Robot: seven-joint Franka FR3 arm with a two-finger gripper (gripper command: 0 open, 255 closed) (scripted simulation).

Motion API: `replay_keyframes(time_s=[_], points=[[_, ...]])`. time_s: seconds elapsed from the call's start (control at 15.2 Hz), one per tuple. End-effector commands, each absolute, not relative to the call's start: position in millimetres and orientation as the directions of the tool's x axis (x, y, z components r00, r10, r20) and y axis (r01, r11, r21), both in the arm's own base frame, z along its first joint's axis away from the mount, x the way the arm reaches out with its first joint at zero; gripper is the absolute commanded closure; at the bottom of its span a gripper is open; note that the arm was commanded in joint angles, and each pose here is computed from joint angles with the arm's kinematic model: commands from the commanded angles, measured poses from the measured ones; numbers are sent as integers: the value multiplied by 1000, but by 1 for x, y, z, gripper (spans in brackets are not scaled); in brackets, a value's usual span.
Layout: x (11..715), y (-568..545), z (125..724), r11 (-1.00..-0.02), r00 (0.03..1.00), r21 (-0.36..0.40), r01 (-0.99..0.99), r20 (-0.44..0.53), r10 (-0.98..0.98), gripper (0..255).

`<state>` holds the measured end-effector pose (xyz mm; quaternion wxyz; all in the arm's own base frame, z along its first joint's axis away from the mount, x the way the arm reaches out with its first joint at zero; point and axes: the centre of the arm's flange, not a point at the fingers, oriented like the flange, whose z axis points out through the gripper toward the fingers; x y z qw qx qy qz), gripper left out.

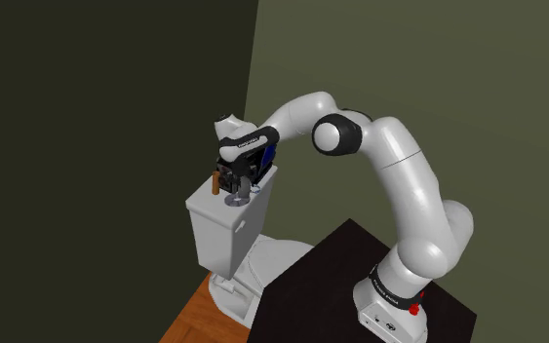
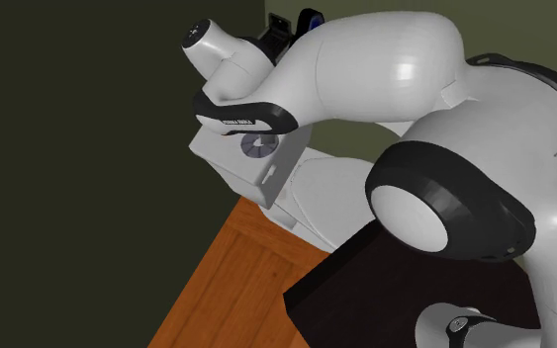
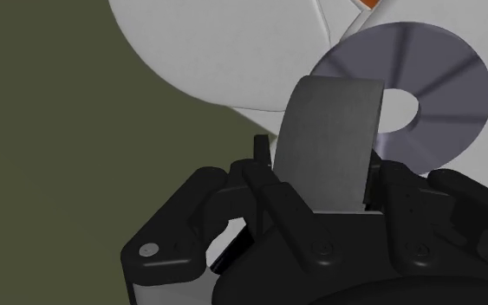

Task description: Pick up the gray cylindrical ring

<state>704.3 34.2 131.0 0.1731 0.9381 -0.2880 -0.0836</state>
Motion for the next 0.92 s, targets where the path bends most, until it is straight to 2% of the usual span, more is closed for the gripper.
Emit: replay_keyframes(time_s=[0.0, 0.2, 0.86], points=[[696, 32, 111, -771, 815, 394, -500, -86, -572, 255], [698, 19, 108, -772, 816, 393, -500, -86, -572, 255], [698, 19, 161, -772, 816, 393, -500, -86, -572, 255]])
